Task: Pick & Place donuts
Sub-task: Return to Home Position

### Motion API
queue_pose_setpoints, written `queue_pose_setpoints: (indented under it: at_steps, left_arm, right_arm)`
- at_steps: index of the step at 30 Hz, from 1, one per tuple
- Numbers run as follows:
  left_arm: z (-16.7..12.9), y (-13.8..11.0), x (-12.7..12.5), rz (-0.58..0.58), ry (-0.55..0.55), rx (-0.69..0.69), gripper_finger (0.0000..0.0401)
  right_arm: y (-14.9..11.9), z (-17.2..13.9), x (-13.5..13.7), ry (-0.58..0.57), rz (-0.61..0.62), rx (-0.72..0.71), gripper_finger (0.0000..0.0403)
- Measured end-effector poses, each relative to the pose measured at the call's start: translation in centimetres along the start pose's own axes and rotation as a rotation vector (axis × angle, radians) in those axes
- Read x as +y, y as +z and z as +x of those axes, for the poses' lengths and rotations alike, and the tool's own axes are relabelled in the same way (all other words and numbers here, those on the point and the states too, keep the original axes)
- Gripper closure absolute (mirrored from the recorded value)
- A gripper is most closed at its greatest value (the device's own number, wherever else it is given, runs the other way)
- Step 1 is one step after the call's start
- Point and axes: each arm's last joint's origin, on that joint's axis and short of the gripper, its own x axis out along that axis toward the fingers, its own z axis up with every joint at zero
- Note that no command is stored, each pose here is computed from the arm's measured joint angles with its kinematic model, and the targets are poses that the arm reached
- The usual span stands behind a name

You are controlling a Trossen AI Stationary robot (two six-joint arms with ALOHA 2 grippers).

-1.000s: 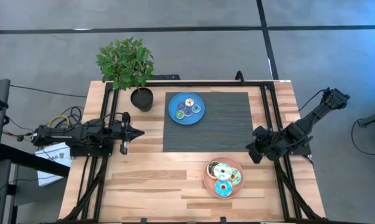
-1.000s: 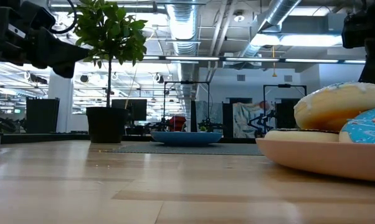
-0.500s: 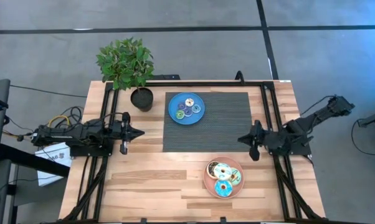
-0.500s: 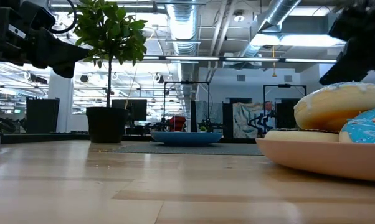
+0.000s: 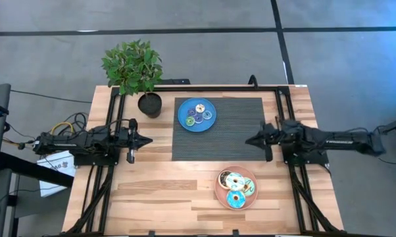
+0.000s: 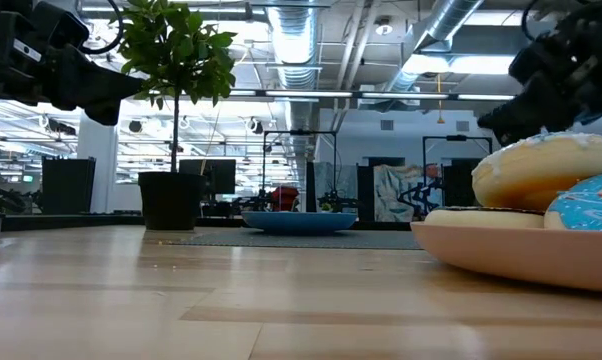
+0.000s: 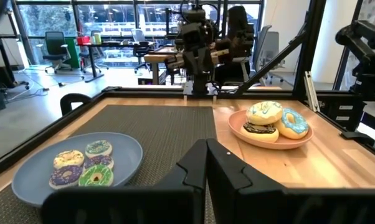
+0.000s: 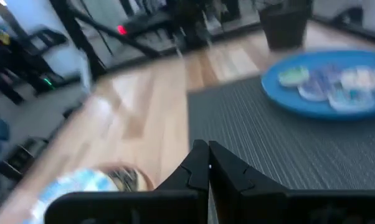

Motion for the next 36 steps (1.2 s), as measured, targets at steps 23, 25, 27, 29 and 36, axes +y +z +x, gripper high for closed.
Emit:
queue_pose_setpoints:
  at_steps: [23,25,27,29,36]
  left_arm:
    - [0.0,0.0,0.0,-0.007,0.001,0.001,0.0401]
    - [0.0,0.0,0.0,-0.007,0.001,0.001,0.0401]
    - [0.0,0.0,0.0,-0.007,0.001,0.001,0.0401]
    - [0.0,0.0,0.0,-0.007,0.001,0.001,0.0401]
    - [0.0,0.0,0.0,-0.008,0.001,0.001,0.0401]
  right_arm:
    - [-1.1,-3.2,1.2,-0.092,0.032,0.033,0.0403]
    - [-1.1,-3.2,1.4,-0.075,0.026,0.036,0.0403]
    - [-1.1,-3.2,1.5,-0.067,0.018,0.039,0.0403]
    - [-1.1,-3.2,1.5,-0.064,0.013,0.040,0.0403]
    - [-1.1,-3.2,1.4,-0.083,-0.012,0.035,0.0403]
